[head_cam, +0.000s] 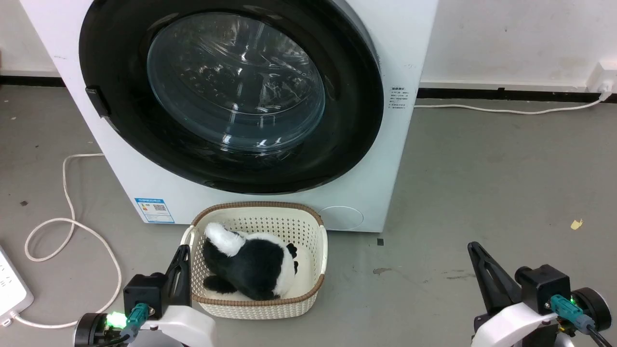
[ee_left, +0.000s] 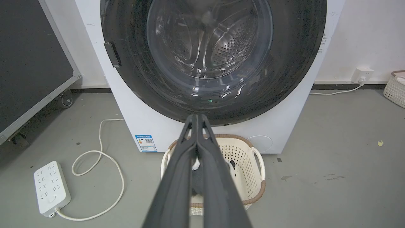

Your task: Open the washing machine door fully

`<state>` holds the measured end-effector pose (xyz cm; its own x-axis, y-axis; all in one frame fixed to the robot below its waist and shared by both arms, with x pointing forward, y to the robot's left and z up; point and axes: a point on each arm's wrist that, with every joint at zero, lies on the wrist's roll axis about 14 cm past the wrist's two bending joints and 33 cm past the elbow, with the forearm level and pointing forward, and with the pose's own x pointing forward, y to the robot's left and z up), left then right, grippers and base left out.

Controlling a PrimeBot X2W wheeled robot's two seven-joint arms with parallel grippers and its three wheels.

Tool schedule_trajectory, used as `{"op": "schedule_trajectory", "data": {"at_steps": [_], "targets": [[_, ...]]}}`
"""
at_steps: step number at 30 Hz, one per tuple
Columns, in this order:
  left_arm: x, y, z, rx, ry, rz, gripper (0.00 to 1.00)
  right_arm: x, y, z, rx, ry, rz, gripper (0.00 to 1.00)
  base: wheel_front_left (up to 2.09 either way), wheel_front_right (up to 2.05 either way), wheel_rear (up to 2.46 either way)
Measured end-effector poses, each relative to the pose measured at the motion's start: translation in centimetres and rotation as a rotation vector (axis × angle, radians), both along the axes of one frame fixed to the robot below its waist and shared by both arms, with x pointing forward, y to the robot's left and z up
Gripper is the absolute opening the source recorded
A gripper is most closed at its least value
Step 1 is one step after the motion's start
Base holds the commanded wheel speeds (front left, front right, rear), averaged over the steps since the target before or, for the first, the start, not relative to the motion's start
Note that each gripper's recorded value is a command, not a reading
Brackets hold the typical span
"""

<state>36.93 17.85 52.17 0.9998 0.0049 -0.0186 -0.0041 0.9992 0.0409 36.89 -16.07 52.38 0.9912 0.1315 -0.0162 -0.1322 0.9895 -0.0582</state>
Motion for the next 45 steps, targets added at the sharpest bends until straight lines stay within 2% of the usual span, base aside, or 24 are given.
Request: {"op": "schedule_trajectory", "data": {"at_steps": [10,11,34,45], "targets": [[0.0,0.0,0.0,0.000,0.000,0.000,0.00,0.0,0.0,0.0,0.000,0.000,0.000,0.00,0.00,0.00,0.00],[0.0,0.0,0.0,-0.001,0.000,0.000,1.00,0.0,0.0,0.0,0.000,0.000,0.000,1.00,0.00,0.00,0.00],[0.4,-0.6,-1.2,-0.020,0.015,-0.004,1.00,0.8,-0.1,-0.9,0.006,0.007,0.006,1.00,0.00,0.00,0.00],[1.8,-0.6,-1.3,-0.032,0.001,0.017,1.00,3.9,-0.4,-0.1,-0.013,-0.030,0.041,1.00,0.00,0.00,0.00]]}}
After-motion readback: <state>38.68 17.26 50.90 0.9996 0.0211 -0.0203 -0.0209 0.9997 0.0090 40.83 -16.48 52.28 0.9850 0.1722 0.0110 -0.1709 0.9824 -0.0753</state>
